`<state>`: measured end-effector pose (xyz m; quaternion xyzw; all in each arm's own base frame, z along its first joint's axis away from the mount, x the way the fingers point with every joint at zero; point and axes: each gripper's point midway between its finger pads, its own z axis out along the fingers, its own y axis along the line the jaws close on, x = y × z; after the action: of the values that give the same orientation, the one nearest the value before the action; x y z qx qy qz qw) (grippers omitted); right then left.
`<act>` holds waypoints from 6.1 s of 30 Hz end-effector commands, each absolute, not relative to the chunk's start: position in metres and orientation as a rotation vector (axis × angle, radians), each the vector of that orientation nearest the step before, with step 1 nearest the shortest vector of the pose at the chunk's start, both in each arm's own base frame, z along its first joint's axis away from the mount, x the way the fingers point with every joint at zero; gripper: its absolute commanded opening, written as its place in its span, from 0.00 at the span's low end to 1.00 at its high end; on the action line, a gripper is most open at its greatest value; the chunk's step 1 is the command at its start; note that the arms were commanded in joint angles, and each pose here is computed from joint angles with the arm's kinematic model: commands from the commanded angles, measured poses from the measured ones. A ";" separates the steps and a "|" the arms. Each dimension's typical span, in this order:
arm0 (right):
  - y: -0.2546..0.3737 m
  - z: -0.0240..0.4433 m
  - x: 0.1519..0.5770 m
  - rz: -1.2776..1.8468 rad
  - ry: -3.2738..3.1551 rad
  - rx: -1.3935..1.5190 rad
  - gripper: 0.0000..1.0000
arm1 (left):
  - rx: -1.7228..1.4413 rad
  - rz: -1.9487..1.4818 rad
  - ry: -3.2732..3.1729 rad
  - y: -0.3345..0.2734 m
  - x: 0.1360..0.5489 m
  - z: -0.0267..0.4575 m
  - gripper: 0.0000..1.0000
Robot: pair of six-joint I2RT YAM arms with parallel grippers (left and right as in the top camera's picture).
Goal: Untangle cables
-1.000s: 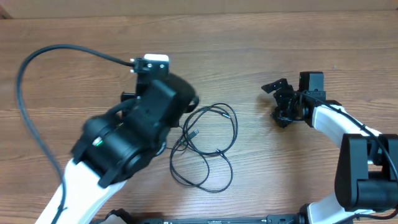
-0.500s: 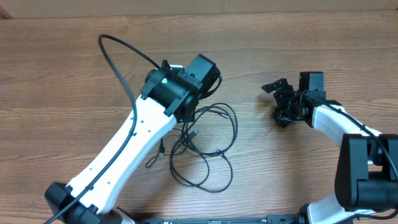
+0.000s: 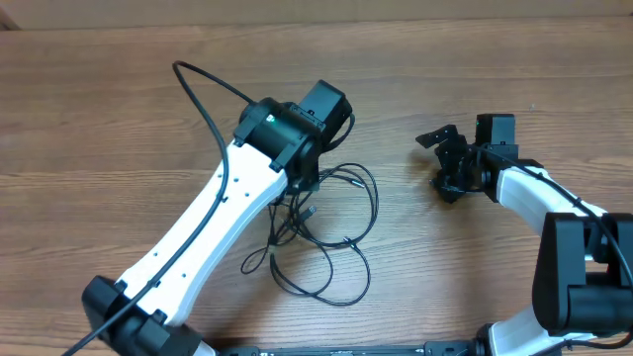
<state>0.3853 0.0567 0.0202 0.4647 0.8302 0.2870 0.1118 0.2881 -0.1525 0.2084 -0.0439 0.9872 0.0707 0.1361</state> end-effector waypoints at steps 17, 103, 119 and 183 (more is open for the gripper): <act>0.030 -0.032 0.350 0.559 2.505 1.509 1.00 | -0.220 -0.474 2.045 -0.081 0.203 0.435 0.04; 0.259 0.094 0.177 2.264 2.996 0.244 0.78 | -0.228 -0.467 2.002 -0.048 0.165 0.431 0.04; 0.281 0.098 0.194 2.263 3.065 0.452 0.77 | -0.231 -0.481 1.983 -0.050 0.167 0.436 0.04; 0.396 0.101 0.209 1.940 2.822 0.286 0.04 | -0.220 -0.440 2.030 -0.048 0.166 0.422 0.04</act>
<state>0.2089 0.3920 0.0927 0.1525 0.8124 0.5315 -0.1851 0.1621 -0.0465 0.4304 -0.0901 0.8331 -0.1923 0.5107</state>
